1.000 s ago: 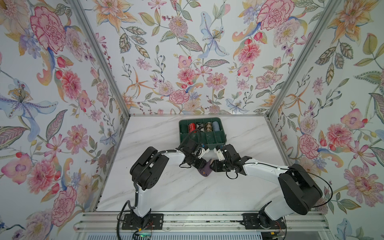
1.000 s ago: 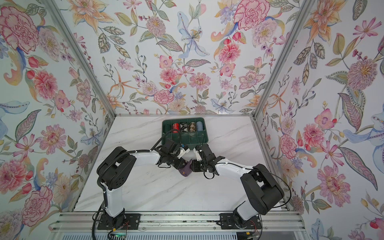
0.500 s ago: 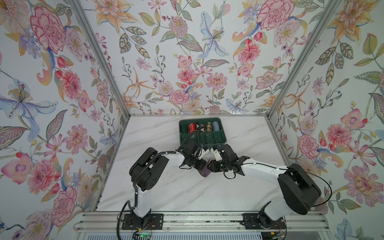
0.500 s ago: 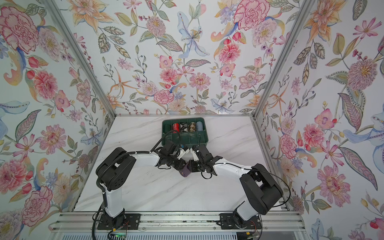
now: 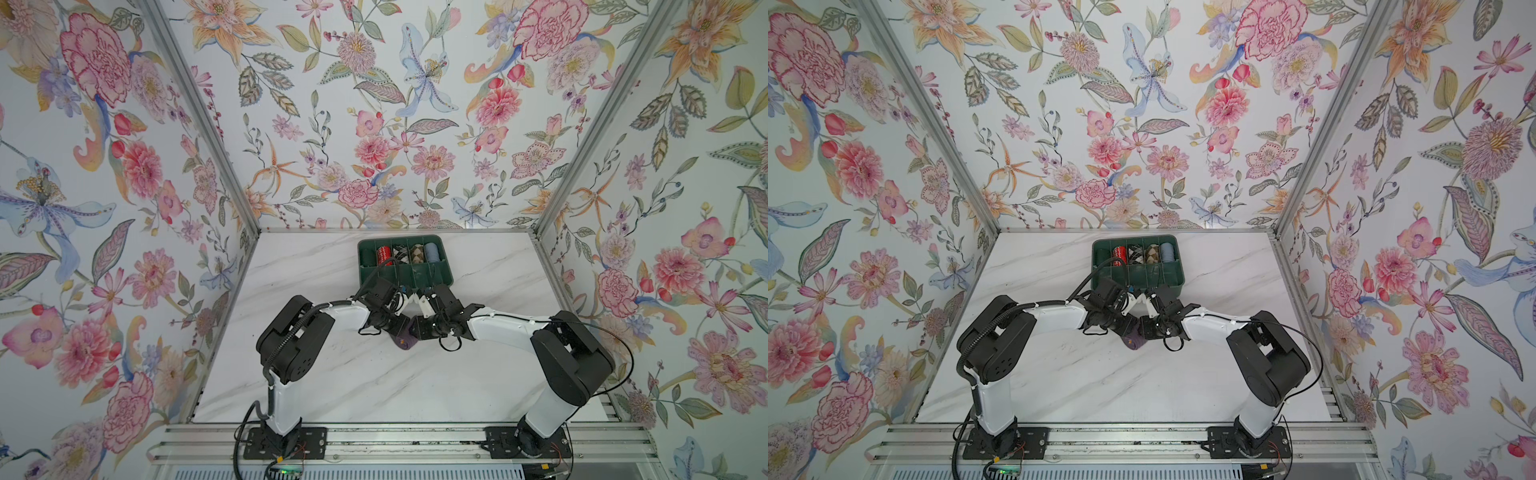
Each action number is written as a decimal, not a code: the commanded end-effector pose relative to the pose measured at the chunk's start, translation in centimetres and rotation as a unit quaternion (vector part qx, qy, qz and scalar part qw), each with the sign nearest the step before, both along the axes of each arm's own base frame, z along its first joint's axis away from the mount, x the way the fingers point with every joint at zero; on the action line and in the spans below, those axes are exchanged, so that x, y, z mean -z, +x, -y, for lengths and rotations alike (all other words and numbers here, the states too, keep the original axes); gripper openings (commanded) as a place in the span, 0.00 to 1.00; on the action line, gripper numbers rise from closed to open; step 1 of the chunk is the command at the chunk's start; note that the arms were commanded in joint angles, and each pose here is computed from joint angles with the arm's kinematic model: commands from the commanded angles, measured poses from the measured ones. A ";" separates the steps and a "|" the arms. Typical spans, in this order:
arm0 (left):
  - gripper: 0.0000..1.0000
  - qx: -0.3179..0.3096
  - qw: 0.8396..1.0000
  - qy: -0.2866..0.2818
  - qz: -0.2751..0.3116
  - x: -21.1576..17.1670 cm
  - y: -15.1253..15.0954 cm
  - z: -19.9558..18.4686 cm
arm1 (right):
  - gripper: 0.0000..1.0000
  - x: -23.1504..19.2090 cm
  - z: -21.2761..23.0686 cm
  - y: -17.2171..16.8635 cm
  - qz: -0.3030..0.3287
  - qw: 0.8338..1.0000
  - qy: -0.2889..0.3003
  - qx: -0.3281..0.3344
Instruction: Roll the socks
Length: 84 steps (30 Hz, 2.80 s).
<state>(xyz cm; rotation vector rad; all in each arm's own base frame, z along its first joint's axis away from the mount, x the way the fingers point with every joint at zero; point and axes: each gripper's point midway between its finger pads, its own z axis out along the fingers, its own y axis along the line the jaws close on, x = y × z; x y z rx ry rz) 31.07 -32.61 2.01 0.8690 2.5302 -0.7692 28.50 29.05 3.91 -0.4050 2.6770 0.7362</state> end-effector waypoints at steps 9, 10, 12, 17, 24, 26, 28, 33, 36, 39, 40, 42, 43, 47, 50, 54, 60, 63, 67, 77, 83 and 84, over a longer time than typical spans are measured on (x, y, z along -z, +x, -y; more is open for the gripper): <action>0.11 -0.025 0.996 0.085 -0.019 1.5 -0.5 -4.6 | 0.20 7.3 2.3 -4.8 -0.116 0.989 -0.086 -0.039; 0.11 -0.032 0.996 0.084 -0.015 1.3 -0.1 -4.8 | 0.20 7.4 2.3 -4.9 -0.118 0.988 -0.087 -0.040; 0.11 -0.044 0.996 0.081 -0.007 0.7 0.4 -5.3 | 0.20 7.6 2.3 -5.1 -0.123 0.987 -0.089 -0.043; 0.11 -0.066 0.995 0.076 0.017 -1.0 1.4 -6.3 | 0.20 7.7 2.1 -5.2 -0.126 0.986 -0.094 -0.048; 0.06 -0.101 0.992 0.069 0.040 -2.5 2.5 -8.1 | 0.19 7.6 1.4 -5.1 -0.123 0.986 -0.097 -0.057; 0.03 -0.107 0.991 0.061 0.048 -3.2 2.6 -8.2 | 0.20 7.6 1.3 -5.1 -0.123 0.986 -0.099 -0.059; 0.00 -0.106 0.992 0.045 0.055 -4.0 2.6 -7.9 | 0.20 7.5 1.1 -5.0 -0.122 0.986 -0.098 -0.061; 0.00 -0.075 0.996 -0.023 0.039 -5.4 1.2 -5.7 | 0.21 7.1 0.7 -4.9 -0.117 0.986 -0.096 -0.065; 0.00 -0.049 0.998 -0.037 0.026 -5.2 -0.3 -4.4 | 0.21 6.8 0.4 -4.6 -0.113 0.987 -0.094 -0.065; 0.00 -0.025 0.999 -0.045 0.007 -4.7 -2.1 -3.3 | 0.21 6.7 0.2 -4.4 -0.112 0.987 -0.095 -0.065; 0.00 -0.020 0.999 -0.043 0.001 -4.4 -2.6 -3.2 | 0.21 6.7 0.2 -4.4 -0.113 0.987 -0.096 -0.065; 0.00 -0.017 0.999 -0.040 -0.009 -3.7 -3.2 -3.3 | 0.21 6.6 0.1 -4.4 -0.112 0.987 -0.096 -0.065; 0.00 -0.016 0.999 -0.038 -0.015 -3.4 -3.5 -3.4 | 0.21 6.5 0.1 -4.3 -0.111 0.987 -0.094 -0.065; 0.00 -0.013 0.999 -0.033 -0.029 -2.6 -4.4 -3.7 | 0.22 6.3 -0.1 -4.2 -0.108 0.988 -0.093 -0.064; 0.00 -0.010 0.999 -0.024 -0.040 -1.9 -4.8 -4.0 | 0.23 6.2 -0.1 -4.1 -0.106 0.988 -0.093 -0.062; 0.00 -0.018 0.998 0.018 -0.050 -0.1 -5.2 -5.3 | 0.25 5.7 0.0 -3.8 -0.098 0.989 -0.091 -0.059; 0.00 -0.035 0.997 0.044 -0.060 2.0 -5.4 -6.9 | 0.27 3.8 0.0 -3.1 -0.076 0.993 -0.072 -0.052; 0.00 -0.041 0.996 0.040 -0.064 2.6 -5.4 -7.1 | 0.28 2.4 -0.4 -2.9 -0.066 0.996 -0.038 -0.048; 0.00 -0.042 0.996 0.039 -0.071 3.2 -5.5 -7.2 | 0.32 0.2 -0.5 -2.7 -0.060 0.997 0.029 -0.035; 0.00 -0.066 0.994 0.039 -0.078 4.1 -5.2 -9.0 | 0.38 -1.8 -0.2 -2.9 -0.088 0.981 0.175 0.011; 0.00 -0.076 0.994 0.022 -0.075 3.9 -5.1 -9.3 | 0.38 -1.2 -0.9 -2.9 -0.103 0.974 0.200 0.023; 0.00 -0.077 0.994 0.019 -0.075 3.9 -5.0 -9.3 | 0.38 -1.1 -1.1 -2.9 -0.104 0.974 0.202 0.025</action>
